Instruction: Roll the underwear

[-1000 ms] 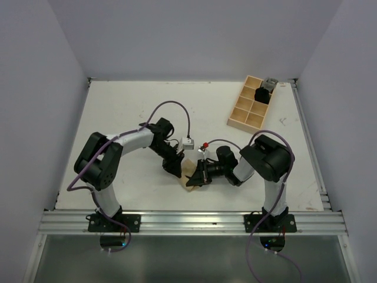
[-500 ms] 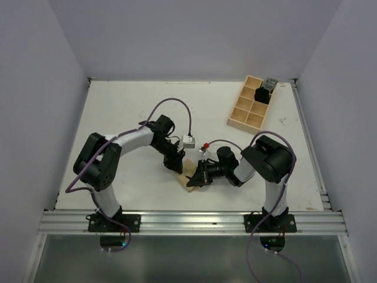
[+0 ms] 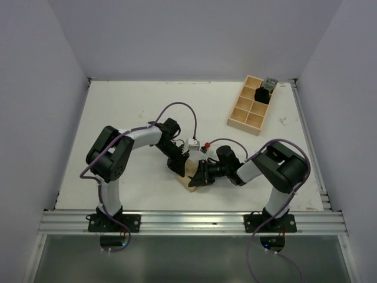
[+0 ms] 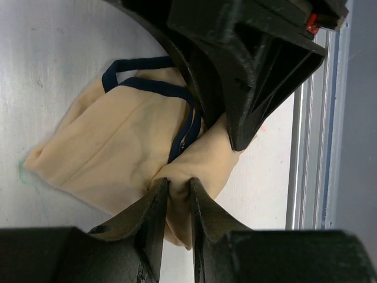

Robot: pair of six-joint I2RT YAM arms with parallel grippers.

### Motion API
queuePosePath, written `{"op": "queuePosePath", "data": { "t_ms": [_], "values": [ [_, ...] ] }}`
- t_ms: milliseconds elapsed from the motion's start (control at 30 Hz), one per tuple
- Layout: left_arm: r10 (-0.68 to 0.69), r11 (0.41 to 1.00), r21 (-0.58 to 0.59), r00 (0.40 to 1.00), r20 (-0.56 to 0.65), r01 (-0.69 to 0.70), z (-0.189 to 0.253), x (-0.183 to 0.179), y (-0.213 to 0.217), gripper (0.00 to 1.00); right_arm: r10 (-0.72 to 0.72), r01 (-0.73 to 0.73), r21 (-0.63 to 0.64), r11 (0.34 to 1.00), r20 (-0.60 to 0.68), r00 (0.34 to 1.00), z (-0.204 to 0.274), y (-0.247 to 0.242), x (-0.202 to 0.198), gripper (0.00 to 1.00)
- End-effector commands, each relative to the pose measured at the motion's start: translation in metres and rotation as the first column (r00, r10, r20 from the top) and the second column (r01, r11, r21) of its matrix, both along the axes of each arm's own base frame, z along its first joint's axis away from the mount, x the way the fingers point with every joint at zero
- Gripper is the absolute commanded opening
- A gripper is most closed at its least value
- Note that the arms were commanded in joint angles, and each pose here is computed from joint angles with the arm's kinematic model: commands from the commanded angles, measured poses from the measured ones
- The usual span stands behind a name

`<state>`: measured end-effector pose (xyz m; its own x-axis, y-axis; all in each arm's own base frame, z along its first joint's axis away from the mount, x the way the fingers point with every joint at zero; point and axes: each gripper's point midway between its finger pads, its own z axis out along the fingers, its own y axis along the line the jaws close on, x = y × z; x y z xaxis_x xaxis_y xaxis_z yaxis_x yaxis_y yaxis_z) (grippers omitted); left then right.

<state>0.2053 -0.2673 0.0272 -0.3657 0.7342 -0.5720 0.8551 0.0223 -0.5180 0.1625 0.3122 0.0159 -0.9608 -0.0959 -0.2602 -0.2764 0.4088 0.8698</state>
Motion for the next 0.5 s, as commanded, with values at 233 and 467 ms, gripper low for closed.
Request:
{"op": "queuePosePath", "data": {
  "t_ms": [233,467],
  "values": [
    [0.033,0.996,0.083,0.999,-0.038,-0.030,-0.020,0.001,0.001,0.22,-0.061,0.123,-0.375,0.919,0.172,0.983,-0.018,-0.055,0.010,0.38],
    [0.046,0.996,0.082,0.998,-0.047,-0.042,-0.023,0.003,-0.004,0.21,-0.059,0.213,-0.443,0.871,0.335,0.940,0.014,-0.074,0.015,0.40]
  ]
}}
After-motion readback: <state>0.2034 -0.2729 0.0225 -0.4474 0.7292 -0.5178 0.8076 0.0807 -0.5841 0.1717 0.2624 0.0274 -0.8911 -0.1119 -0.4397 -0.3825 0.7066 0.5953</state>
